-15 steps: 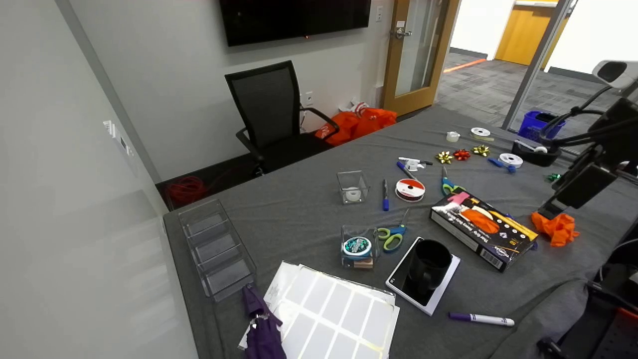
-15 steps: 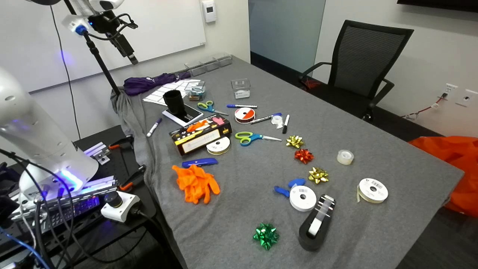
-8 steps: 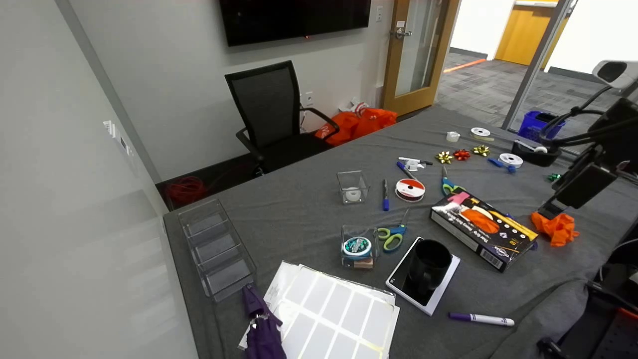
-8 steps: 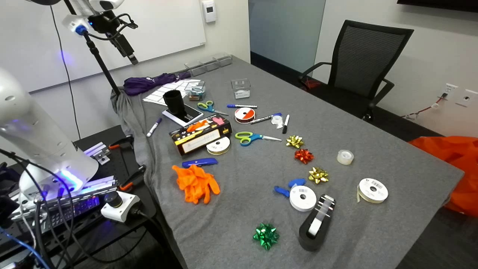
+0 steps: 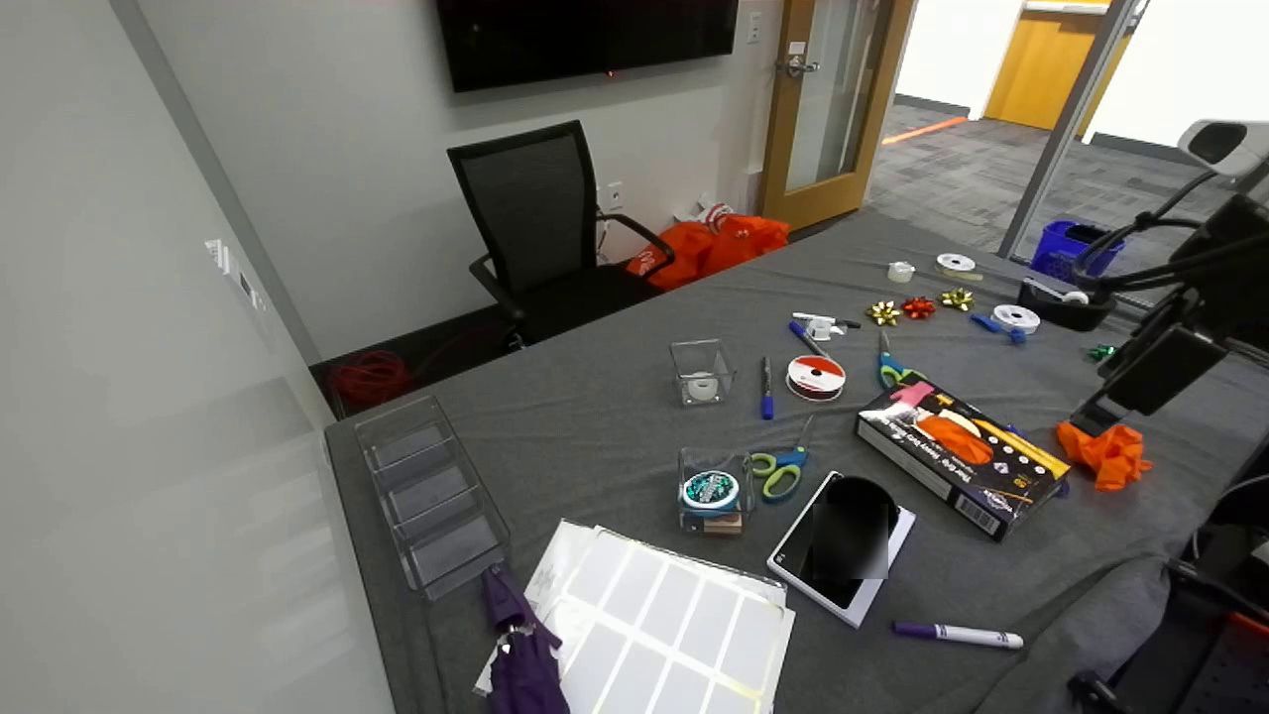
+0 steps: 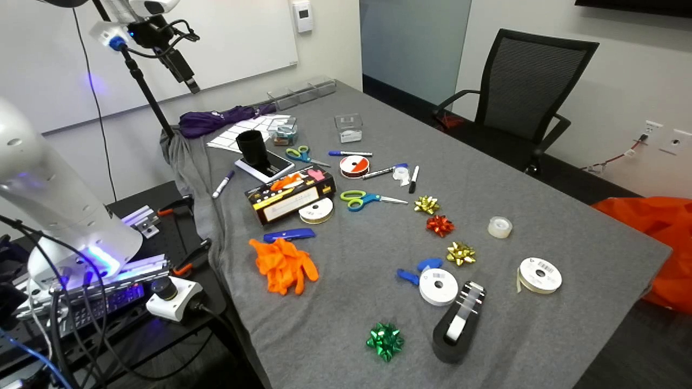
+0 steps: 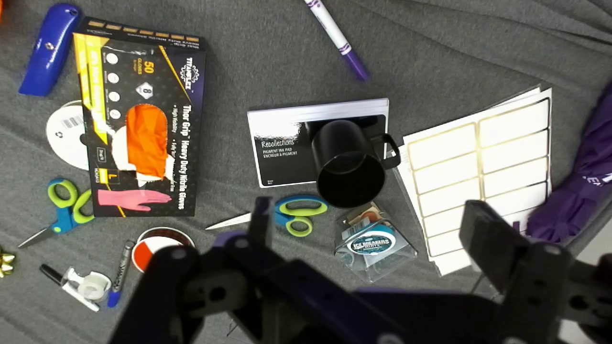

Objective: Put one glove in the clear object

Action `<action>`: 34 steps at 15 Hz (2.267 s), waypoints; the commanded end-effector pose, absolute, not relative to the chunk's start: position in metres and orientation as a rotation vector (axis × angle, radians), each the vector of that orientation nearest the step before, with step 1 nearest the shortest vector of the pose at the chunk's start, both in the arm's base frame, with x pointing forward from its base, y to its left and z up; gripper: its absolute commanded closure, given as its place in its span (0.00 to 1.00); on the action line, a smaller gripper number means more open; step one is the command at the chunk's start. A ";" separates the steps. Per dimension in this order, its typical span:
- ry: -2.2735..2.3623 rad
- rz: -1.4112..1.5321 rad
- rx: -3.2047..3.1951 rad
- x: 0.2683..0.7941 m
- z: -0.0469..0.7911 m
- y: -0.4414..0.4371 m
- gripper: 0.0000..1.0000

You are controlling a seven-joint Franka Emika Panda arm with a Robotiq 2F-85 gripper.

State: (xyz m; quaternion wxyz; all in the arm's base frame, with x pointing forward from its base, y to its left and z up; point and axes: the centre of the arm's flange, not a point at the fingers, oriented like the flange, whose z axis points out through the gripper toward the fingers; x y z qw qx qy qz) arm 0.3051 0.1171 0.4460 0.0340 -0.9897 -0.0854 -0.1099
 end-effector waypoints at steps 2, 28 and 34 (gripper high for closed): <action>-0.263 -0.338 -3.044 0.305 0.446 0.117 0.00; -0.873 -0.131 -3.069 0.351 0.351 0.103 0.00; -0.876 -0.134 -3.069 0.351 0.351 0.103 0.00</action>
